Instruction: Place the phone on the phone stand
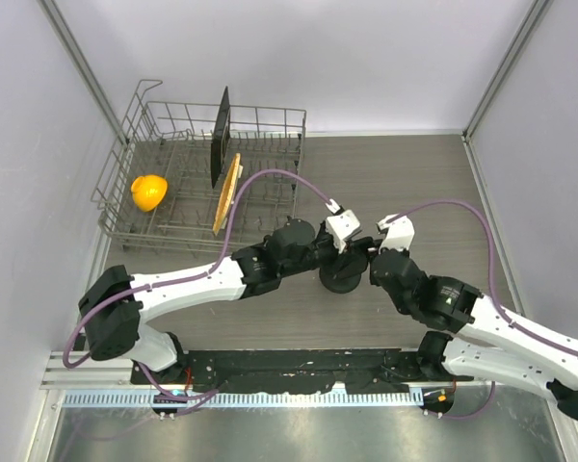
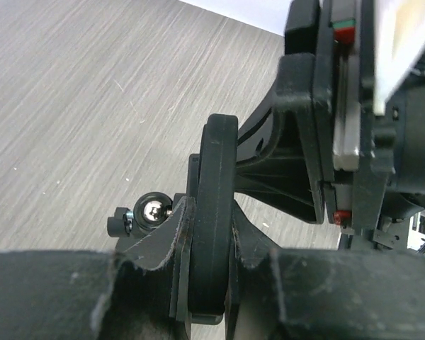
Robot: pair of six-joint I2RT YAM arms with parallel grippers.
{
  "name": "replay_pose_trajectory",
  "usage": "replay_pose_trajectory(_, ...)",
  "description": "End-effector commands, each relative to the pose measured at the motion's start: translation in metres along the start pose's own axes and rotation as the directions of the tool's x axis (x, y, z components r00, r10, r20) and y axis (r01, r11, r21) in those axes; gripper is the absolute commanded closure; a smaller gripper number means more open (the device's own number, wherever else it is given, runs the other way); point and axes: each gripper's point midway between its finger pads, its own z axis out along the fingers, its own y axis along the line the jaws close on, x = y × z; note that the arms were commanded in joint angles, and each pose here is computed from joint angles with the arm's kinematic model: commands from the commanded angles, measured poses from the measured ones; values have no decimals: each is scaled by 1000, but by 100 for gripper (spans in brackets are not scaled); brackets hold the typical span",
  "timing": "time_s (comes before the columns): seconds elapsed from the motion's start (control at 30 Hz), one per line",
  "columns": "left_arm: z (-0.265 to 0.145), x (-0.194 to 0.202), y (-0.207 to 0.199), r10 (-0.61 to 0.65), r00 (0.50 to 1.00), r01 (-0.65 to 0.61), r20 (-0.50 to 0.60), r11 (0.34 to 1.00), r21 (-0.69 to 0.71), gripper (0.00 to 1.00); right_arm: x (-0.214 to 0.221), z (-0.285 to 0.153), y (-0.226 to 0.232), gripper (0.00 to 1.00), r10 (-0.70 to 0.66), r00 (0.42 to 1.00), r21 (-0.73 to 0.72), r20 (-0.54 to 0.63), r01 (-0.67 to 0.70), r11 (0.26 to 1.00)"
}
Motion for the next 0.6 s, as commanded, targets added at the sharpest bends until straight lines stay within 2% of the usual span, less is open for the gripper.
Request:
replay_pose_trajectory(0.0,-17,77,115,-28,967,-109,-254,854,-508,100,-40,-26,41,100,178,972,-144,153,-156,977)
replay_pose_trajectory(0.23,0,84,112,-126,961,-23,-246,852,-524,100,-42,-55,84,100,288,932,-232,221,-236,943)
replay_pose_trajectory(0.3,2,94,111,-132,951,-33,-280,856,-516,100,-45,-64,91,99,314,919,-249,240,-255,934)
replay_pose_trajectory(0.57,15,98,110,-98,960,-42,-262,876,-481,100,-48,-77,105,100,423,885,-298,194,-358,885)
